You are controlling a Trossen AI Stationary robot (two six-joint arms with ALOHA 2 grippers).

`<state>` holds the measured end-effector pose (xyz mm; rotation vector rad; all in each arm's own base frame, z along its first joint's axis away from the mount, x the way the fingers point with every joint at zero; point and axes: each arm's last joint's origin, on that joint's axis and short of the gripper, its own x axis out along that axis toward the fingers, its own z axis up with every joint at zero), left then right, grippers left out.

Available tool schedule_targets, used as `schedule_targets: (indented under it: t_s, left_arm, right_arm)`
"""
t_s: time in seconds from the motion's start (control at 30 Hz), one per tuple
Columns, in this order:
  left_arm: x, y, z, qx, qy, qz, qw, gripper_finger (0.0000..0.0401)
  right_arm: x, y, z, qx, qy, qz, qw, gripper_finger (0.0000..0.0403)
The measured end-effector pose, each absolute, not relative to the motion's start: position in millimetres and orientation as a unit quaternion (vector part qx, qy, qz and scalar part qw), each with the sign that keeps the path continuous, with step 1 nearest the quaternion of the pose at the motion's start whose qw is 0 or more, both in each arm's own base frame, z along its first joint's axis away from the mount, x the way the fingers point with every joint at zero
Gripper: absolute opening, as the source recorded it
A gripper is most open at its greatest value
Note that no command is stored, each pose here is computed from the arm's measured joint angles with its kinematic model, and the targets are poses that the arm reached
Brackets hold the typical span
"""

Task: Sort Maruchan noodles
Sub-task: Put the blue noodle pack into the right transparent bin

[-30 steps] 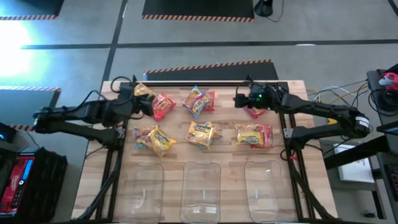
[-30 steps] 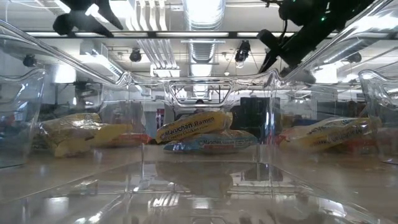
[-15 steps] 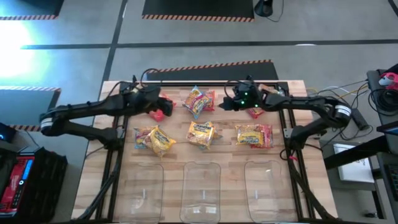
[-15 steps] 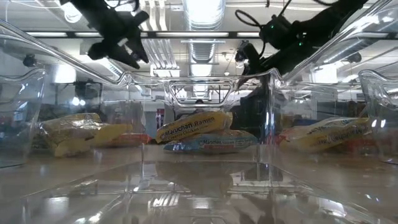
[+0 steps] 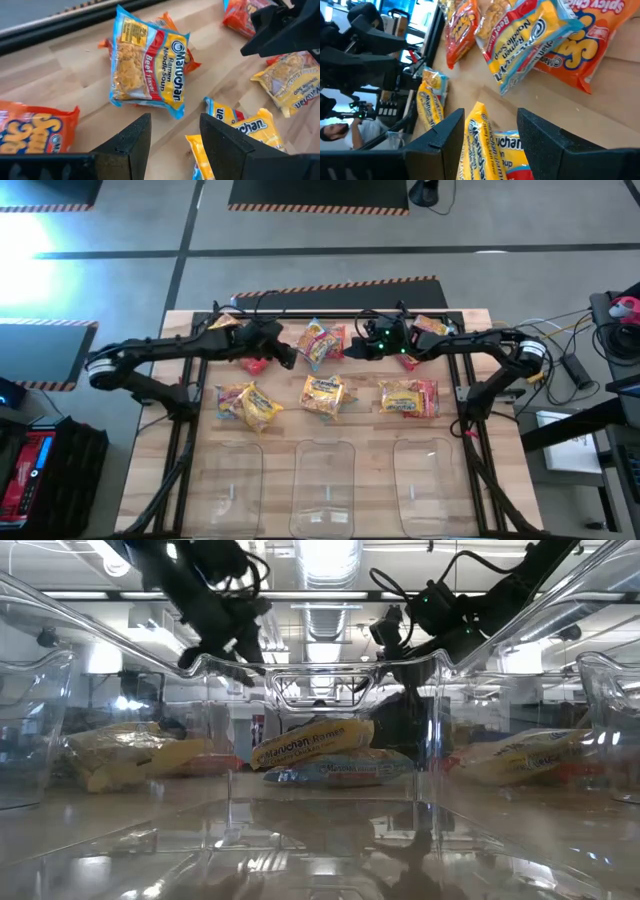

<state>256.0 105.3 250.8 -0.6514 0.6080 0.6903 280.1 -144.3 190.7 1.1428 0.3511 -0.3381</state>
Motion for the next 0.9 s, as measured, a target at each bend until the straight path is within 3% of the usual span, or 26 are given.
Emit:
schedule_targets:
  t_s: [0.5, 0.9]
  left_arm:
    - [272.3, 150.1, 205.6, -0.37, 0.305, 0.329, 0.814, 0.0152]
    - [276.0, 167.2, 196.0, -0.371, 0.29, 0.329, 0.818, 0.0152]
  right_arm:
    - [281.0, -146.6, 191.5, 0.533, 0.143, -0.185, 0.813, 0.0171]
    - [282.2, -145.0, 191.4, 0.538, 0.134, -0.202, 0.807, 0.0171]
